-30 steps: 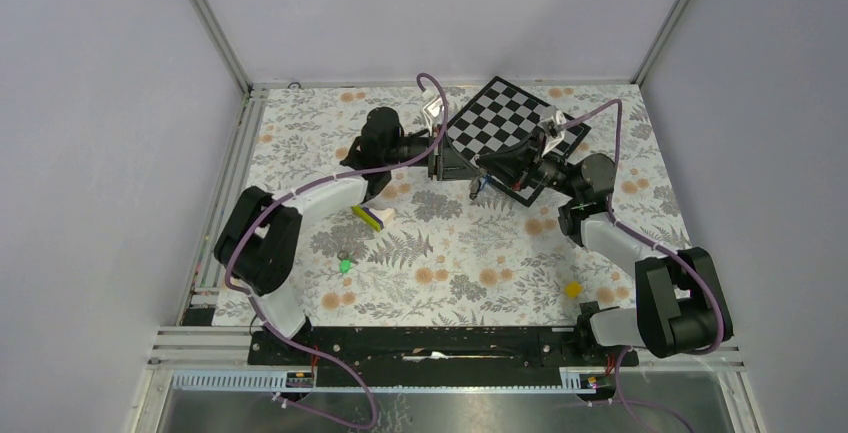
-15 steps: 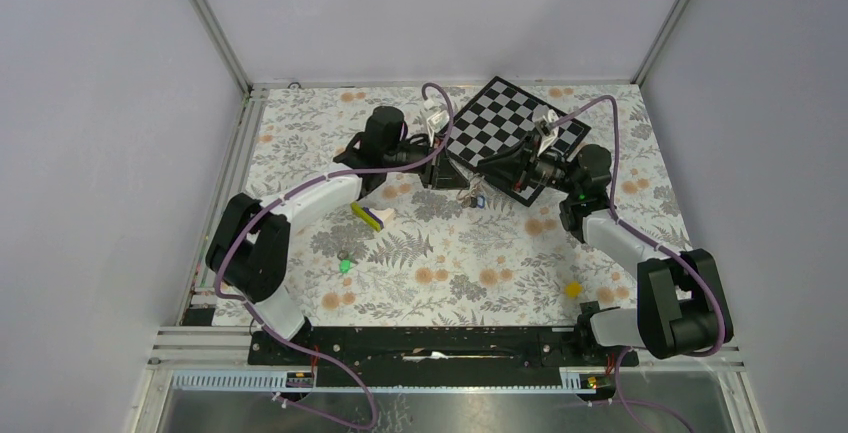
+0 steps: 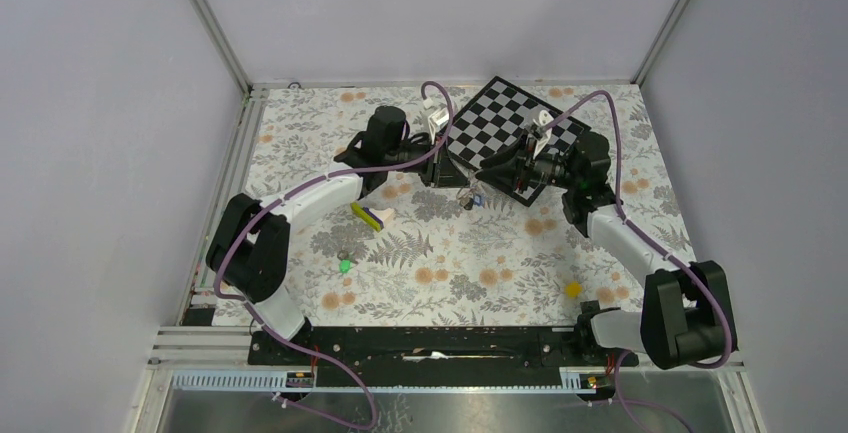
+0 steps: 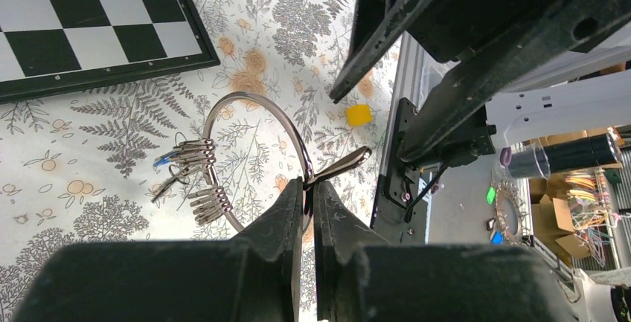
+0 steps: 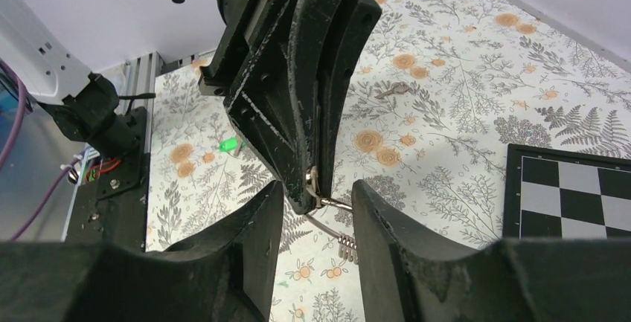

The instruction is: Put the keys on the keyring

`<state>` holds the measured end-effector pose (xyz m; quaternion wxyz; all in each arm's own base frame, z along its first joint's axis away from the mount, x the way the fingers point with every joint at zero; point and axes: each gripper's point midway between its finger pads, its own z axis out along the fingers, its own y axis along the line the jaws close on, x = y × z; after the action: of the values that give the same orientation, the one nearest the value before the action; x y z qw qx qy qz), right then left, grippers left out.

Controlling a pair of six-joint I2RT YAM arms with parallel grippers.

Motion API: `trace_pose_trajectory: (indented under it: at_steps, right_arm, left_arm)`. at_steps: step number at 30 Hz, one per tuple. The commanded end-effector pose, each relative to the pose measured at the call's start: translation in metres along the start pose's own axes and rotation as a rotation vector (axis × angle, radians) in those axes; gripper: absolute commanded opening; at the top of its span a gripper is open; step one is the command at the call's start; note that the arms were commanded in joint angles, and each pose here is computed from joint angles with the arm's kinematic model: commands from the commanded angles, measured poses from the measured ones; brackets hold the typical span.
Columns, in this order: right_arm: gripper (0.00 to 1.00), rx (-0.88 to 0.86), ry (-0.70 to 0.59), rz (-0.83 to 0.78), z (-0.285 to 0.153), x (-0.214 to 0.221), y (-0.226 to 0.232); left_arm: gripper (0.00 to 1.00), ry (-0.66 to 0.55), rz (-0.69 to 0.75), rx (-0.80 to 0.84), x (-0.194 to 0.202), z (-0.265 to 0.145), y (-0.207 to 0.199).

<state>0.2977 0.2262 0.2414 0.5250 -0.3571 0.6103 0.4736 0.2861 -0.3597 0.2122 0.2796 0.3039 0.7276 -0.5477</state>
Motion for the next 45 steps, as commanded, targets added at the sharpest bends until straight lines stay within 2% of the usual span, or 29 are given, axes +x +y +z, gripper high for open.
trace_pose_trajectory:
  at_steps: [1, 12, 30, 45]
  right_arm:
    - [0.46, -0.033, 0.006, -0.113, -0.002, -0.016, 0.006]
    - [0.47, -0.018, 0.050, -0.111, 0.009, -0.005, 0.002]
    - [0.28, -0.017, 0.061, -0.105, 0.011, 0.002, 0.001]
    - [0.23, -0.010, 0.047, -0.086, 0.013, 0.002, -0.001]
  left_arm:
    - [0.00, -0.093, 0.062, -0.004, -0.041, -0.007, -0.026]
    - [0.00, -0.079, -0.004, -0.006, -0.034, 0.000, -0.028]
    - [0.00, -0.083, -0.011, -0.006, -0.032, -0.001, -0.028]
    - [0.00, -0.083, -0.029, 0.003, -0.031, 0.001, -0.027]
